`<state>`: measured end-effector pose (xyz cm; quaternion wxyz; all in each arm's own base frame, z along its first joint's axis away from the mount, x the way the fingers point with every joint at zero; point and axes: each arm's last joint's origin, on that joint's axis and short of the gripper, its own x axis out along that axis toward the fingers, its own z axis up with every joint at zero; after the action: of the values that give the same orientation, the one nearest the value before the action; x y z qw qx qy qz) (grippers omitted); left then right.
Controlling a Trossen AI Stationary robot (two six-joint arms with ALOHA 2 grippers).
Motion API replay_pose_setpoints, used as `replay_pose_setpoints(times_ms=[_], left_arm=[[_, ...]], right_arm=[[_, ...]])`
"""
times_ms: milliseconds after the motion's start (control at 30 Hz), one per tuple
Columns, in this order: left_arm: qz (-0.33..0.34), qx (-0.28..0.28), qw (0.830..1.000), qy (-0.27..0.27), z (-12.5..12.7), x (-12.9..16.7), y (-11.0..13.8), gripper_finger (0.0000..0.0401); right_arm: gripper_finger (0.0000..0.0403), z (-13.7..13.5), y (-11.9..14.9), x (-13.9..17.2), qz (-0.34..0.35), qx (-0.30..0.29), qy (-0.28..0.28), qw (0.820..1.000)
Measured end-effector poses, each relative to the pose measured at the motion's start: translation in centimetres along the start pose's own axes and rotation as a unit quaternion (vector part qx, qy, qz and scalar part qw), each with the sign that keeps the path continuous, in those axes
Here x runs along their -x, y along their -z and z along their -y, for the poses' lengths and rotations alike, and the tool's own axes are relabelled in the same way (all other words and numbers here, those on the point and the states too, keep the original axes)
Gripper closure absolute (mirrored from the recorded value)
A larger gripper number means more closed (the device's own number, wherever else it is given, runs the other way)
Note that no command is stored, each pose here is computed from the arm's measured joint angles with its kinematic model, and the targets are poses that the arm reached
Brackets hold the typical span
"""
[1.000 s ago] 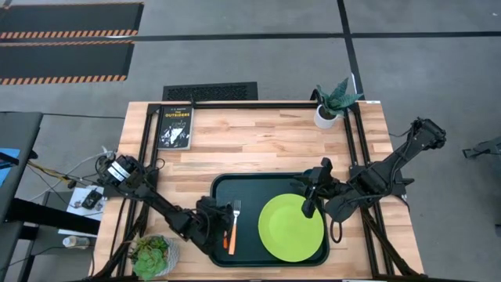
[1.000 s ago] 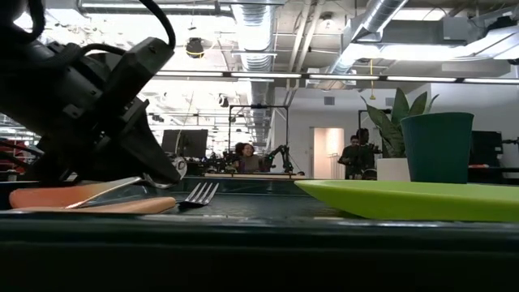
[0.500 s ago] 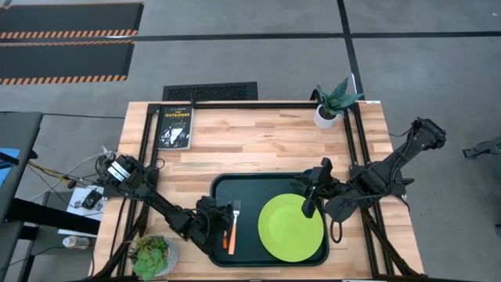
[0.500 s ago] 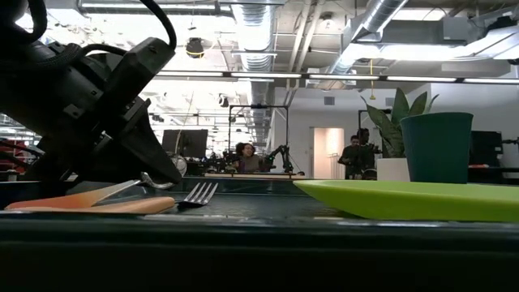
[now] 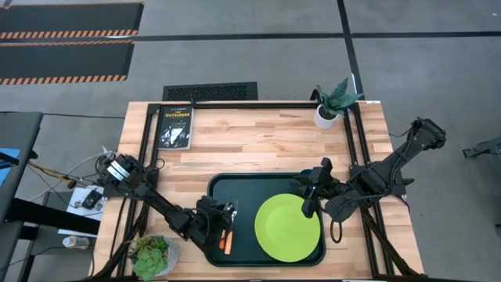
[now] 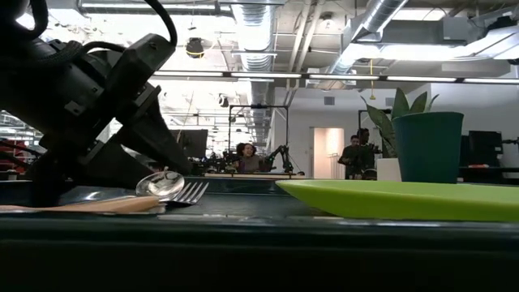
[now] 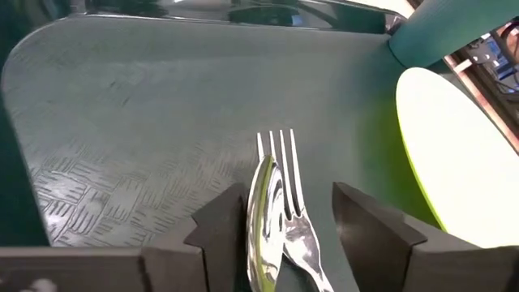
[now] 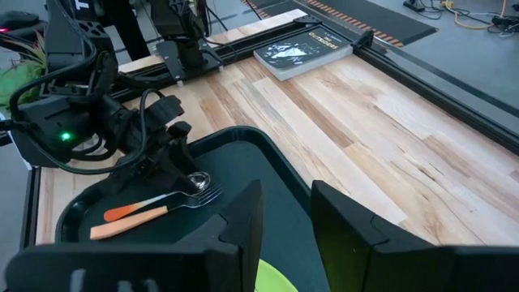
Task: Pick and place plate/cup/fork/spoon on tray
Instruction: Put the orange spoon on the black serving tray to the left of the light orange fork, then adjust the light orange fork on the black serving tray
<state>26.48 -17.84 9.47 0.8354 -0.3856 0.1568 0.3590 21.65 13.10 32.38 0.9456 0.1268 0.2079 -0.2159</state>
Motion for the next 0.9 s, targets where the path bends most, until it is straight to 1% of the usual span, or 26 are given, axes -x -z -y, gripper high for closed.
replay_pose_setpoints(times_ms=[100,267,367,500,567,633,733,800,900], left_arm=[[-0.002,-0.010,1.000,0.002,0.2,0.3,-0.4,0.0220],[0.018,-0.031,0.999,0.001,0.6,1.5,-2.1,0.0229],[0.034,-0.042,0.999,0.002,0.9,2.7,-3.6,0.0231],[0.057,-0.066,0.996,0.008,1.3,4.5,-6.0,0.0231],[0.076,-0.077,0.994,0.013,1.4,5.6,-7.4,0.0231],[0.093,-0.087,0.992,0.017,1.5,6.4,-8.7,0.0231],[0.112,-0.103,0.988,0.021,1.4,7.7,-10.6,0.0232],[0.124,-0.109,0.986,0.024,1.4,8.5,-11.6,0.0232],[0.146,-0.124,0.981,0.024,1.1,9.4,-13.1,0.0232]], right_arm=[[0.0274,0.0,0.0,0.0,0.001,0.000,0.000,1.000],[0.0274,0.0,0.0,0.0,0.002,-0.001,0.000,1.000],[0.0274,0.0,-0.2,-0.1,0.008,-0.010,0.000,1.000],[0.0274,-0.2,-1.0,-0.9,0.025,-0.036,-0.005,0.999],[0.0274,-0.7,-1.2,-2.1,0.023,-0.033,-0.017,0.999],[0.0274,-1.4,-1.0,-3.9,0.006,-0.021,-0.038,0.999],[0.0274,-2.8,-0.3,-7.7,-0.022,-0.020,-0.082,0.996],[0.0274,-3.3,0.8,-10.5,-0.045,-0.015,-0.092,0.995],[0.0274,-3.6,1.6,-14.4,-0.071,-0.032,-0.102,0.992]])
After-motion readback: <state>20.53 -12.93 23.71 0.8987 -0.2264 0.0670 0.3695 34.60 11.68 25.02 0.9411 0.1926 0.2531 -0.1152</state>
